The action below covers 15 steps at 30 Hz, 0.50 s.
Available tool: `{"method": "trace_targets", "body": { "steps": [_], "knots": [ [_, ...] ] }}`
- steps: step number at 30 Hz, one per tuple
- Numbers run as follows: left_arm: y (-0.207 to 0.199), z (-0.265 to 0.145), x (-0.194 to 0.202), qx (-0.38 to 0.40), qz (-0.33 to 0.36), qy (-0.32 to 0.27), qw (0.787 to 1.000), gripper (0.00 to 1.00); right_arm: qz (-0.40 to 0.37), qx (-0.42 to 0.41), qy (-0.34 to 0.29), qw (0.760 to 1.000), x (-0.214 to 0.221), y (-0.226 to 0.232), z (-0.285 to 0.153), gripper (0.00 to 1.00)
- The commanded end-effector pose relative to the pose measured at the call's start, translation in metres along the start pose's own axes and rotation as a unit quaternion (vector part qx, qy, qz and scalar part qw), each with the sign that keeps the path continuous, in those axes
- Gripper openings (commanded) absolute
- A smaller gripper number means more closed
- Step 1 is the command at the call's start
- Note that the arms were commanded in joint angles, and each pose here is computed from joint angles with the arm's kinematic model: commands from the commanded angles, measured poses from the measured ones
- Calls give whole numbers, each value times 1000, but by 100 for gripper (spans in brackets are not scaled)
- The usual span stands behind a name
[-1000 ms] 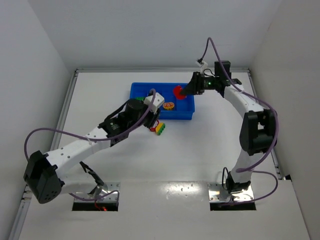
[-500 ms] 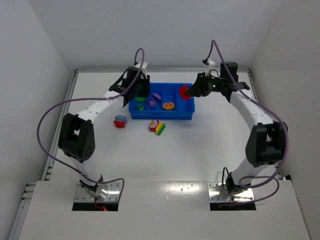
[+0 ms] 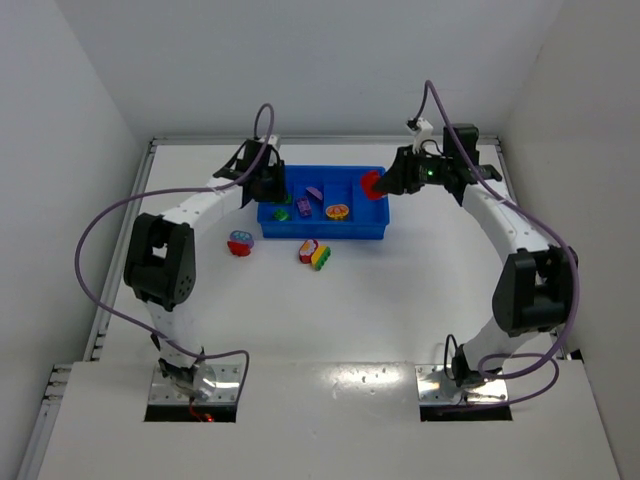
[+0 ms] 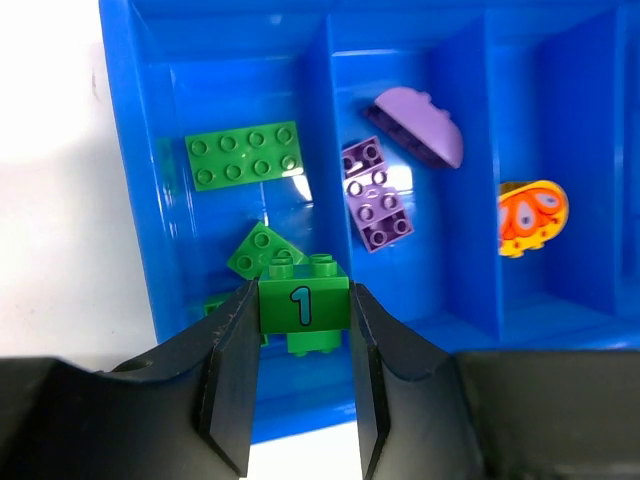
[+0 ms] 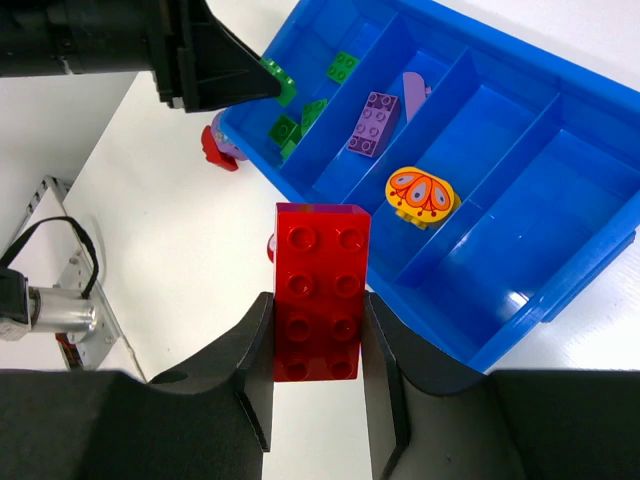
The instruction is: Sort the legos into containers by color
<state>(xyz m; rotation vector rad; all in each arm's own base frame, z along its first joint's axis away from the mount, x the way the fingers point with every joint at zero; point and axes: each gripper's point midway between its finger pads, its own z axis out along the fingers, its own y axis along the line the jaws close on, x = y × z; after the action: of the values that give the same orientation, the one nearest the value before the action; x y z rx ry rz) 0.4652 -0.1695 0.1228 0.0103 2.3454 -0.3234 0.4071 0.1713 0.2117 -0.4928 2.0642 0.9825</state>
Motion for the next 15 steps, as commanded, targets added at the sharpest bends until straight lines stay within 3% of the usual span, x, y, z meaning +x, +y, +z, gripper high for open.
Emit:
{"method": "trace_targets", "body": {
  "steps": [1, 4, 10, 14, 15],
  "knots": [
    [-7, 2, -12, 7, 2, -14, 1000, 11, -17, -5, -10, 1000, -8, -1, 1, 0],
    [-2, 3, -7, -5, -2, -8, 1000, 15, -17, -5, -10, 1000, -8, -1, 1, 0],
    [-2, 6, 3, -1, -3, 8, 1000, 58, -14, -9, -6, 1000, -5, -2, 3, 0],
    [-13, -8, -9, 63, 3, 5, 998, 69, -18, -53, -6, 998, -5, 11, 4, 0],
    [-22, -14, -14, 89, 22, -1, 996, 85, -12, -73, -4, 997, -4, 18, 3, 0]
  ]
}}
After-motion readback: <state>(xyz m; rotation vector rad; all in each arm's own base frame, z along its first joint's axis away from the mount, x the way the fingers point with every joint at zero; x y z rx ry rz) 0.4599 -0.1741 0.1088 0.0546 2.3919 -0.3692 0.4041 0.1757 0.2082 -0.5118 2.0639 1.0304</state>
